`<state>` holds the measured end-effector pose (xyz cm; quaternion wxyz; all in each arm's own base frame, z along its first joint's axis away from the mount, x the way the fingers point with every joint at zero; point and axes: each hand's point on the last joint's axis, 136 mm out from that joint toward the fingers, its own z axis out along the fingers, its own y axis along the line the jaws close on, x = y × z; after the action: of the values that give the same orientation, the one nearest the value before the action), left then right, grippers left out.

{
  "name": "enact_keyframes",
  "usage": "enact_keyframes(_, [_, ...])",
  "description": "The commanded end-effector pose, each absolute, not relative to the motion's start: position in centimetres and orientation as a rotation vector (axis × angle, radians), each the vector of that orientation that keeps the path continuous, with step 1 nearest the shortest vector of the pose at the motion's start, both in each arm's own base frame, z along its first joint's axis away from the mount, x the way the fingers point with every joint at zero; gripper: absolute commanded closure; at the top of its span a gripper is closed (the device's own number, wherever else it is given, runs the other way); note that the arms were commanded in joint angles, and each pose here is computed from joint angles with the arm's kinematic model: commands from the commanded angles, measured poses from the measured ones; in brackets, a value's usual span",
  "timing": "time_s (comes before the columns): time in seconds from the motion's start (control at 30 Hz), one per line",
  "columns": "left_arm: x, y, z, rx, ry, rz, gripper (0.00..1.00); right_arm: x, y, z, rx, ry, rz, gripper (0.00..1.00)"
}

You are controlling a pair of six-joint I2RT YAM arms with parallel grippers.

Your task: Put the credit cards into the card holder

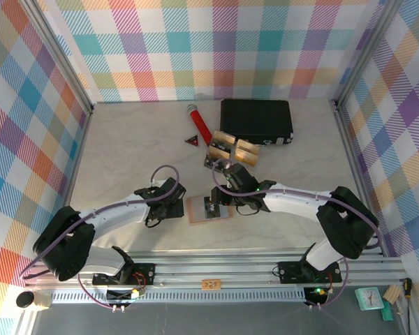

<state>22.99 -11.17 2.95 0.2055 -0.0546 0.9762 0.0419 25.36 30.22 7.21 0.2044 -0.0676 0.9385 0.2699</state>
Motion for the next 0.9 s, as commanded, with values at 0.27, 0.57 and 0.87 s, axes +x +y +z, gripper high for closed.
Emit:
enact_keyframes(0.27, [23.8, -12.3, 3.0, 0.009, 2.730, 0.296, 0.00, 25.3, 28.3, 3.4, -0.329, 2.738, 0.467, 0.99])
enact_keyframes(0.57, [24.0, -13.3, 2.4, 0.031, 2.734, 0.299, 0.00, 25.2, 29.7, 2.7, -0.352, 2.758, 0.523, 1.00])
enact_keyframes(0.87, [23.9, -13.6, 1.9, 0.032, 2.737, 0.280, 0.00, 24.9, 31.3, 2.4, -0.368, 2.767, 0.569, 1.00])
